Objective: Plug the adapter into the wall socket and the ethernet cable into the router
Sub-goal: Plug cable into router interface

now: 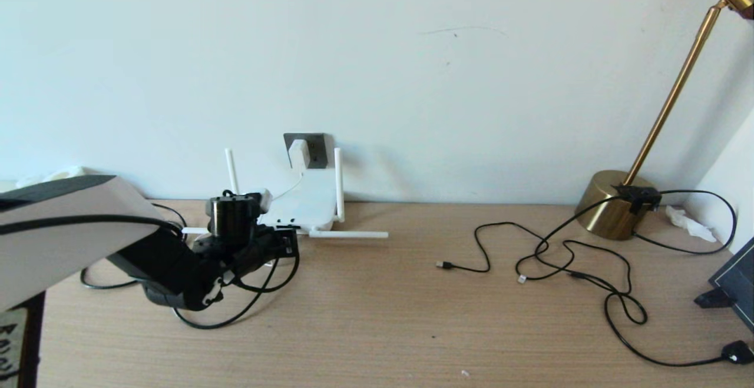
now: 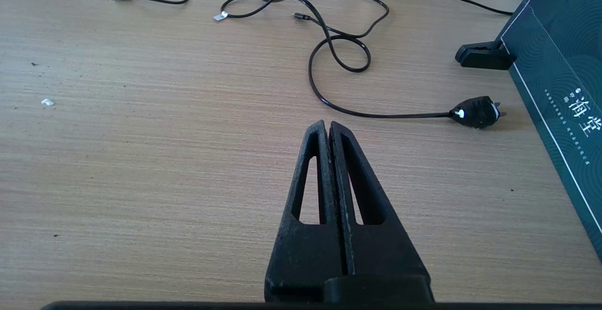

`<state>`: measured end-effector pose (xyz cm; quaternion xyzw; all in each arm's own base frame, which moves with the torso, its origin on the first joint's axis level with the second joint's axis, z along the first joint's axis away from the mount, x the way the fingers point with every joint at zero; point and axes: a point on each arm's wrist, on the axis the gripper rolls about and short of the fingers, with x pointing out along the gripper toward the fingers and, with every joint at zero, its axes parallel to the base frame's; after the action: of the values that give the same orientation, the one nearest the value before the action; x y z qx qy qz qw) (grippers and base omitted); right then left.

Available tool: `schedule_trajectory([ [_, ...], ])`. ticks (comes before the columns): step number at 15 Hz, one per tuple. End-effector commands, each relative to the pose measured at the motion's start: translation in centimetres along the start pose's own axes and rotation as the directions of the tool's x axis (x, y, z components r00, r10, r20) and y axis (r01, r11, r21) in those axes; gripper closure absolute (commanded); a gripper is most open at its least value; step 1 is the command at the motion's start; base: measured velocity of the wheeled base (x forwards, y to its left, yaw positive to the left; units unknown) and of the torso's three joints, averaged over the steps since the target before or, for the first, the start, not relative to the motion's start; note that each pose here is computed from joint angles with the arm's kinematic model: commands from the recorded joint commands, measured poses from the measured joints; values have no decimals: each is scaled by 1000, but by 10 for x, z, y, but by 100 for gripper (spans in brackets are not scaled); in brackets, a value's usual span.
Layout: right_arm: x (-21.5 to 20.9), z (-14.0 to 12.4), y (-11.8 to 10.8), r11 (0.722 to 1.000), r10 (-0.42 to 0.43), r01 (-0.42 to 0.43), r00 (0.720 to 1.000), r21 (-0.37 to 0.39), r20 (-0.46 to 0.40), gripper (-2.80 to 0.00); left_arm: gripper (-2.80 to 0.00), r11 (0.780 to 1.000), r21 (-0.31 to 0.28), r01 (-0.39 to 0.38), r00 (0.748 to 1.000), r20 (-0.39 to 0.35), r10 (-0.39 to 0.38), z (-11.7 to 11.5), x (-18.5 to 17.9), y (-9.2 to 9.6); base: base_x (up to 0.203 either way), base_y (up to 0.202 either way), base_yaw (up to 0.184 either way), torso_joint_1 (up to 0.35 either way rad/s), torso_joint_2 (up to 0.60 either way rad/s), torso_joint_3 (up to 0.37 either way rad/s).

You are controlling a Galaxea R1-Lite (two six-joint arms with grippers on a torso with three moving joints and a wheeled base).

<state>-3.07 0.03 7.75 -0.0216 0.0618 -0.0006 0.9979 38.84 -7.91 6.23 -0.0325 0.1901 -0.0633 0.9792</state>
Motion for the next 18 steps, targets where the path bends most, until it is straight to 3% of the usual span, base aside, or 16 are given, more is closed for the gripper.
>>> schedule_trajectory([
  [1, 0, 0, 0, 1000, 1, -1, 1000, -1, -3, 0, 0, 1000, -2, 0, 1000, 10, 0, 0, 3, 0, 0, 0, 0, 0, 0, 0],
  [9, 0, 0, 0, 1000, 1, -1, 1000, -1, -2, 0, 0, 1000, -3, -4, 1000, 7, 5, 1, 9, -1, 0, 0, 0, 0, 0, 0],
  [18, 0, 0, 0, 1000, 1, -1, 1000, -1, -2, 0, 0, 999, -45, 1, 1000, 3, -1, 3, 2, -3, 0, 0, 0, 0, 0, 0],
])
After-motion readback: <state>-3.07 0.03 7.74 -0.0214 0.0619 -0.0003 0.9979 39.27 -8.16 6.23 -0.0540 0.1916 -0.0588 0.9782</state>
